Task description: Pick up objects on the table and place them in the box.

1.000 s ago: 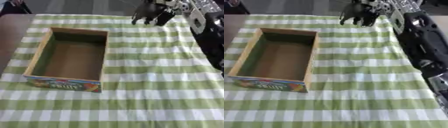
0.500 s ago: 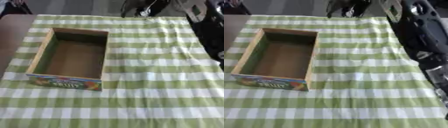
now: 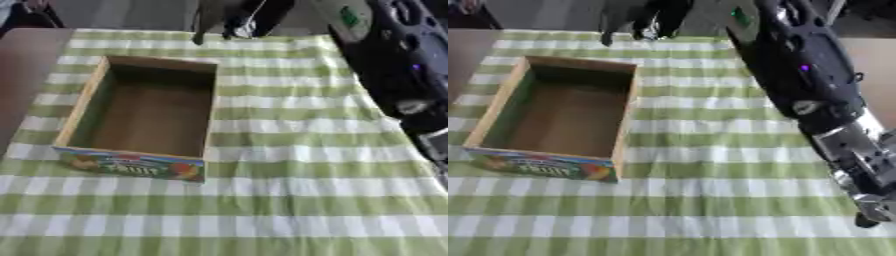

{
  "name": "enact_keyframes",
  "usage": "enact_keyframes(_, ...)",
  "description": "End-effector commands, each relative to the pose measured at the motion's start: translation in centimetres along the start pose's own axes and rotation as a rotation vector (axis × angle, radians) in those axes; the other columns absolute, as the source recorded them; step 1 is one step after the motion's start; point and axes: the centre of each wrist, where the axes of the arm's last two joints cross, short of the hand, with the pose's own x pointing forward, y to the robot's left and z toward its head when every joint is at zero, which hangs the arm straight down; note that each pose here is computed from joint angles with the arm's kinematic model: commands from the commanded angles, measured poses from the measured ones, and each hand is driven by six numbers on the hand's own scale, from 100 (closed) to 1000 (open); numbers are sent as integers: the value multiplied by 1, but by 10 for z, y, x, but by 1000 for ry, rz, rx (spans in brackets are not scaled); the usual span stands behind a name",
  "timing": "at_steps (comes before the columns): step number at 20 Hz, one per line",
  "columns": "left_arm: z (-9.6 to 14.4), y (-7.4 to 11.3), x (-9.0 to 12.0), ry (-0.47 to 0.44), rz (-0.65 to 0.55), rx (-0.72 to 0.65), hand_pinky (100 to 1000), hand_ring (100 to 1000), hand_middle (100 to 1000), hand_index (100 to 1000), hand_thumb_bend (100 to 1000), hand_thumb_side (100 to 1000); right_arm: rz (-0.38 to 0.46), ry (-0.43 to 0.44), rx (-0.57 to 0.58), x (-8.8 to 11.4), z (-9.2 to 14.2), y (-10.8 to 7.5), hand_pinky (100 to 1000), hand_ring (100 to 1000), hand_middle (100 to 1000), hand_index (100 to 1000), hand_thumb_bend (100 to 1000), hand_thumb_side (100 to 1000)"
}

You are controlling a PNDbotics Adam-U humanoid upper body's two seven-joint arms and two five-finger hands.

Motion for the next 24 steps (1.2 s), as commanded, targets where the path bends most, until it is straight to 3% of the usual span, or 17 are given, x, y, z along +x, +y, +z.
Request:
enact_keyframes(1,-7,-1,8,-39,-1,-22,337,388,695,543,100,761,21,-45,-45,15,-5,-20,895,858,619,714,100,405)
enact_keyframes(8,-7,-2,8,-37,9,-26,337,388,695,542,100,761,7,-92,-7,40,-30,-9,894,858,619,715,100,408)
enact_keyframes(16,-7,-5,7,-36,20,-29,336,387,695,539,100,764,-78,-53,48,48,-60,32,892,857,613,715,100,413)
enact_keyframes(24,-6,-6,7,-34,29,-33,335,386,695,536,100,766,-90,-46,113,63,-83,68,890,862,622,726,100,412)
